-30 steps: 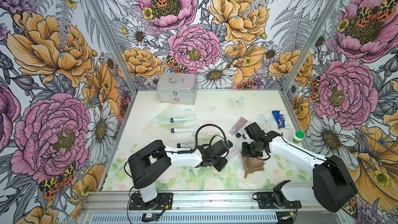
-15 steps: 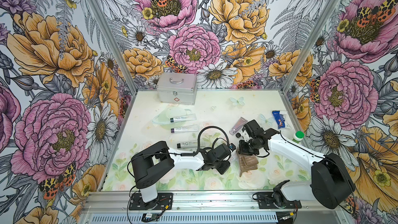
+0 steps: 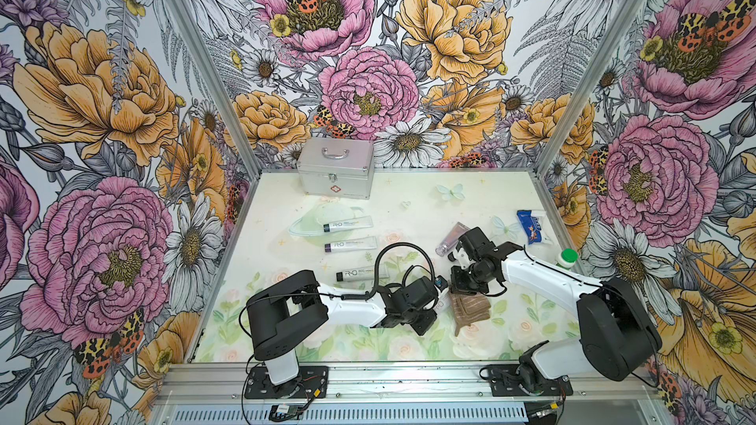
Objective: Wipe the surface of the toothpaste tube
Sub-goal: Move the toothpaste to the center of the board, then wipe the dirt from the toothpaste tube.
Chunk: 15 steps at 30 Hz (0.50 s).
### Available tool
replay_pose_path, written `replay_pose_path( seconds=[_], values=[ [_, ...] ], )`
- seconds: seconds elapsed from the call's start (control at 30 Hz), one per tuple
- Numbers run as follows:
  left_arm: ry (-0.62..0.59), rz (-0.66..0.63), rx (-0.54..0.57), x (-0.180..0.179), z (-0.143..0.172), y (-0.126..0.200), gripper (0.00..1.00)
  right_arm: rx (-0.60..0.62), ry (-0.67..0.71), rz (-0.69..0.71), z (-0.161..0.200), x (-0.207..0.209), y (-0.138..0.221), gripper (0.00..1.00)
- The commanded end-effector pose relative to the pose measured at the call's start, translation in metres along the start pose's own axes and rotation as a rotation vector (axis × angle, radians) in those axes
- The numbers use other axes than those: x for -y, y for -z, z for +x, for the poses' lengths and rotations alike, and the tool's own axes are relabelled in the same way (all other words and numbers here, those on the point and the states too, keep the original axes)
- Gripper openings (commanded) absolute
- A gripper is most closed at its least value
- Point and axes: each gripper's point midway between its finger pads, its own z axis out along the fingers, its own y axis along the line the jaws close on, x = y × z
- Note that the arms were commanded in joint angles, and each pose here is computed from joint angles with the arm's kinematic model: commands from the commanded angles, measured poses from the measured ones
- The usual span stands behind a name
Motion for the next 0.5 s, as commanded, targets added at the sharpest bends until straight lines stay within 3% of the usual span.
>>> replay_pose_path(
  seconds=[0.0, 0.27, 0.47],
  values=[
    [0.004, -0.003, -0.012, 0.001, 0.007, 0.005, 0.35, -0.021, 0.005, 0.016, 0.0, 0.006, -0.012, 0.0],
    [0.009, -0.007, -0.004, 0.0, 0.014, 0.016, 0.35, -0.045, -0.013, 0.17, -0.001, 0.038, -0.029, 0.0],
    [0.014, -0.016, -0.011, -0.002, 0.022, 0.02, 0.35, -0.028, -0.034, 0.187, -0.014, 0.046, -0.028, 0.0]
  ],
)
